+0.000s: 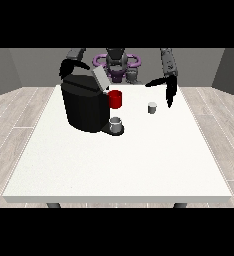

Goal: Insert the coffee pod into the coffee machine and close the lid

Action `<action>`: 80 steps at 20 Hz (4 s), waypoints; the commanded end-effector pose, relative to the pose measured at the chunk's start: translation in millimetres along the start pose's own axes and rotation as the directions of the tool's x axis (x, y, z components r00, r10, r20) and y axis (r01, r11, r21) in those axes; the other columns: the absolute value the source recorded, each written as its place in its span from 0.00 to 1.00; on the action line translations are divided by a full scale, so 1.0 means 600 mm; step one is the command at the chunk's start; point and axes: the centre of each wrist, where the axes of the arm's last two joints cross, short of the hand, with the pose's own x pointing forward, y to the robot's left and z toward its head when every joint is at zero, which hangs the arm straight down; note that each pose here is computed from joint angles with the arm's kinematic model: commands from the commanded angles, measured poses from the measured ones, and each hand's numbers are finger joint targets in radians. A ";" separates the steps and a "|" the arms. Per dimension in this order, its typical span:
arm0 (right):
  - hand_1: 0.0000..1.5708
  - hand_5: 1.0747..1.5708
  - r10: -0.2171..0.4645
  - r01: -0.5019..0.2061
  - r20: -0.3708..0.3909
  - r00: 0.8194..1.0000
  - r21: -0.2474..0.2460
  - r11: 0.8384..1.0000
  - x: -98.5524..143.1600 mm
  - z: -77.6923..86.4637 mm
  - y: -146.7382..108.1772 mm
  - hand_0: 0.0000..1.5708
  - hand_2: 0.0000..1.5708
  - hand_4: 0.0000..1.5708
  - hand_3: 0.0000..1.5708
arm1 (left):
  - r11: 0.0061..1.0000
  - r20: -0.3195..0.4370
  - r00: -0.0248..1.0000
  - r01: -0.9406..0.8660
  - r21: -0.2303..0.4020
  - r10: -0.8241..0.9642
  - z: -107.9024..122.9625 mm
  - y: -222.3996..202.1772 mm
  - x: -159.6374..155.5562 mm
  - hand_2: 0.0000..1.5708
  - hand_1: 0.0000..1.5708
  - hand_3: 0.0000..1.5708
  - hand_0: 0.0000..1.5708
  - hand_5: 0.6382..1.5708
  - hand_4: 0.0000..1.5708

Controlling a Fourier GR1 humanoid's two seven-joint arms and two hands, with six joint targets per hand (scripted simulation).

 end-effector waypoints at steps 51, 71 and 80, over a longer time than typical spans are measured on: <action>0.00 1.00 0.008 -0.019 -0.136 0.991 -0.078 0.997 -0.071 -0.040 0.017 0.00 0.00 0.27 0.00 | 0.831 0.205 0.818 0.555 -0.030 -0.538 -0.132 -0.007 0.104 0.91 0.89 0.87 0.89 1.00 0.38; 0.00 1.00 0.001 0.003 -0.139 0.990 0.033 0.999 -0.074 -0.050 0.027 0.00 0.00 0.30 0.00 | 0.824 0.276 0.785 0.564 0.054 -0.555 -0.174 0.012 0.289 0.76 0.64 0.78 0.64 1.00 0.35; 0.00 1.00 0.034 -0.031 -0.066 0.997 0.044 0.999 -0.024 -0.076 0.046 0.00 0.00 0.31 0.00 | 0.857 0.300 0.804 0.503 0.115 -0.513 -0.179 0.064 0.358 0.85 0.82 0.81 0.82 1.00 0.31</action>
